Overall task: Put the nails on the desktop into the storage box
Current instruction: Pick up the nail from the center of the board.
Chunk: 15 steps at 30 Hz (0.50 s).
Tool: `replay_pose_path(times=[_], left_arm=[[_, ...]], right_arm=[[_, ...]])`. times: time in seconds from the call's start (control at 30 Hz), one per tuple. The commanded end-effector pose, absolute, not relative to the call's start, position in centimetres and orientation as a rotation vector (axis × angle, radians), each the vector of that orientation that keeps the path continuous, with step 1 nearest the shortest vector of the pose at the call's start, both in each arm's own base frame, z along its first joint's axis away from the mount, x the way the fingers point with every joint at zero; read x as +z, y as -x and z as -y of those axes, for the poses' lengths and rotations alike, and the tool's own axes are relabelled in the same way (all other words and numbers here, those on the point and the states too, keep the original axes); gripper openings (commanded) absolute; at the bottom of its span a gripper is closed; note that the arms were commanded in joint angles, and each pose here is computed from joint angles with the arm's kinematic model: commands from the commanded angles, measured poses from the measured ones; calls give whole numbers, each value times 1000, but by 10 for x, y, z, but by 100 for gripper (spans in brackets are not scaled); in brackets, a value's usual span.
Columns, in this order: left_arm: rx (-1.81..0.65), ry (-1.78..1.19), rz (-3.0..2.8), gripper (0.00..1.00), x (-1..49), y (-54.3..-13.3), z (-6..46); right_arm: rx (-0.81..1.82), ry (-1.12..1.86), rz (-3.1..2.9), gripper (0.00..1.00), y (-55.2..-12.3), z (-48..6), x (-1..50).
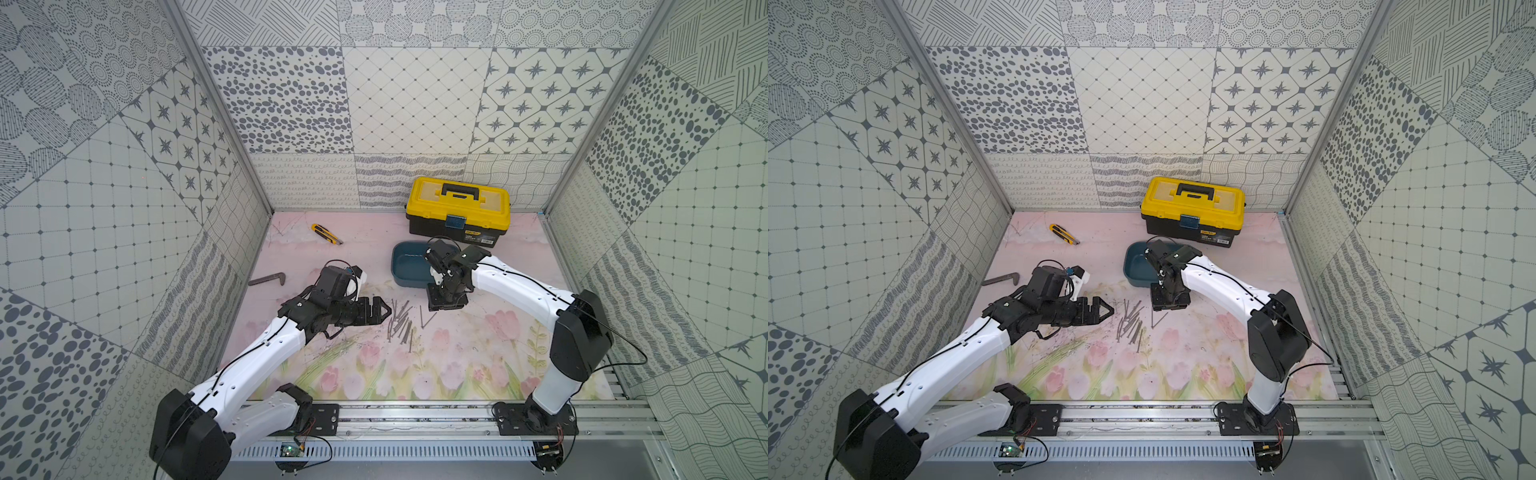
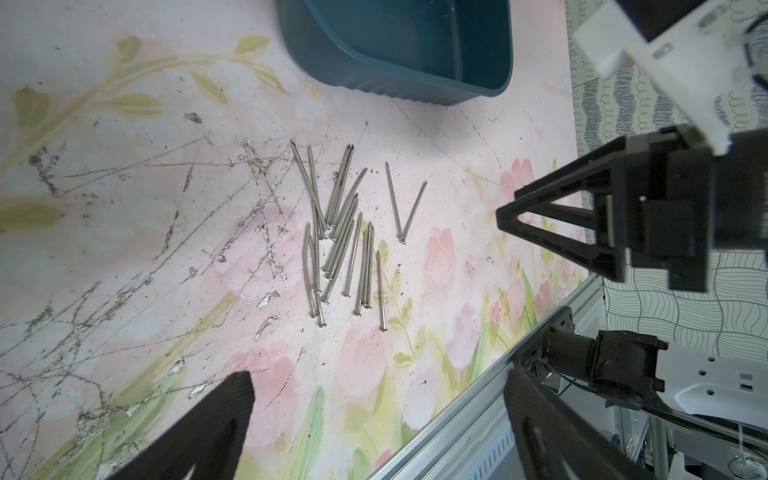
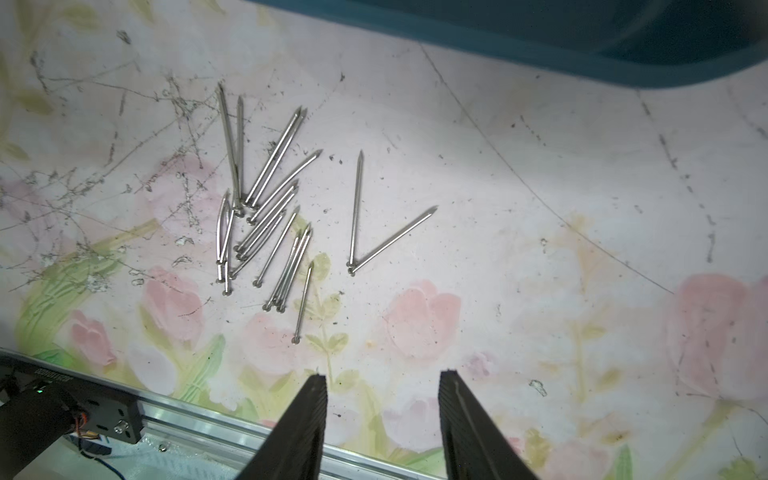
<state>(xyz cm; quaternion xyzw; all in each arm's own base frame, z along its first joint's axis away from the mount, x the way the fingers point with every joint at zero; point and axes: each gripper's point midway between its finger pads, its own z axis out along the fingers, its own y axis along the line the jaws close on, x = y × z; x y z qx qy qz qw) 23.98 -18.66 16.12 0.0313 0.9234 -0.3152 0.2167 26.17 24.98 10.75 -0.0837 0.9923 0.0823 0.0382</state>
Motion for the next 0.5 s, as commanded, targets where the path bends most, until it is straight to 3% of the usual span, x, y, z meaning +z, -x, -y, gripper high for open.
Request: replay_pose_path(times=[0.0, 0.47], left_arm=[[-832, -101, -2470, 100, 168, -242, 180], [-774, -90, -2474, 100, 159, -226, 164]], right_arm=[[318, 268, -3015, 47, -270, -278, 101], [280, 343, -3087, 40, -257, -304, 65]])
